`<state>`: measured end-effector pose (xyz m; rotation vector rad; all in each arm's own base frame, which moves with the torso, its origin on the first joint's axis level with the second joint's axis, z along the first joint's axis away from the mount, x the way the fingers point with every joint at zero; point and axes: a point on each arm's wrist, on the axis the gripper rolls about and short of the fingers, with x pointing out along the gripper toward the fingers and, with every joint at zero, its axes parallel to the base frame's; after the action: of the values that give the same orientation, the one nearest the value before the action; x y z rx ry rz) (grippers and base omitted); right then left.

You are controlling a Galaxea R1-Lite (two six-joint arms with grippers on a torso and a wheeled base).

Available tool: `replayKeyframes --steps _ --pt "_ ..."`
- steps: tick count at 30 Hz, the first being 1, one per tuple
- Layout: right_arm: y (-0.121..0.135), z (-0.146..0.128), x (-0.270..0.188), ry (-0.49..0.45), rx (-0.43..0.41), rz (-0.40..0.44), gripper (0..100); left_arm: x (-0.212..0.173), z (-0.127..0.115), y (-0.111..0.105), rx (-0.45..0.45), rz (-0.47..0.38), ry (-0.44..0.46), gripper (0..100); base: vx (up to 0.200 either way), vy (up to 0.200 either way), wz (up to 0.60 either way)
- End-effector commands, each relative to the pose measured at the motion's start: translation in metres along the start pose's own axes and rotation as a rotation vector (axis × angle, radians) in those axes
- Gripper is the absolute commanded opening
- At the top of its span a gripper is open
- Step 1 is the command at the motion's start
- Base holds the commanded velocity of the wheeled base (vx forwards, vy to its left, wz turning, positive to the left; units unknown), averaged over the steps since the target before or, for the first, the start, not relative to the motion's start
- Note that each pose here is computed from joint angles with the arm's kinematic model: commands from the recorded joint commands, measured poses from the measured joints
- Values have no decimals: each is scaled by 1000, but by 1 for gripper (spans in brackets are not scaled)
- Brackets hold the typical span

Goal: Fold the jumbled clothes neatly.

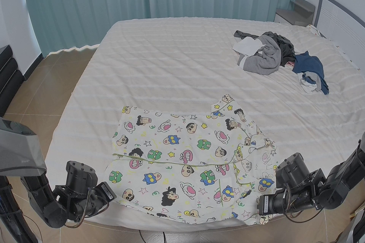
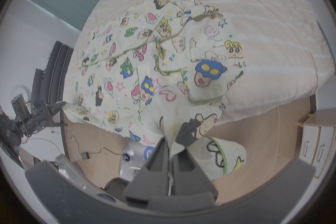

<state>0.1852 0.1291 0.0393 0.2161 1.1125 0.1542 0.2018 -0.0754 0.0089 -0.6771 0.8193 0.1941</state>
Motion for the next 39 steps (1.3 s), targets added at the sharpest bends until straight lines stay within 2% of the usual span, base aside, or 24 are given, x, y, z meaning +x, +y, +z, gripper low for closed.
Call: replayKeyframes --steps 1,8,10,11,17,26,33,39 --pt "0 23 -5 -61 52 13 0 4 18 -18 -19 -42 -49 0 0 0 0" --pt "-4 48 5 -102 111 0 0 19 46 -43 -44 -33 -59 0 0 0 0" --pt "-4 48 5 -102 111 0 0 19 46 -43 -44 -33 -59 0 0 0 0" --pt "-7 56 9 -119 133 -6 0 24 59 -50 -64 -48 -63 0 0 0 0" --pt "-13 73 17 -143 175 -21 0 39 73 -57 -86 -60 -76 0 0 0 0" --pt "-9 86 25 -166 185 -13 0 69 76 -50 -101 -10 -61 0 0 0 0" --pt "-4 95 30 -187 192 -9 0 80 89 -50 -125 -12 -89 0 0 0 0" --pt "-9 96 40 -176 208 -27 0 90 89 -48 -126 1 -82 0 0 0 0"
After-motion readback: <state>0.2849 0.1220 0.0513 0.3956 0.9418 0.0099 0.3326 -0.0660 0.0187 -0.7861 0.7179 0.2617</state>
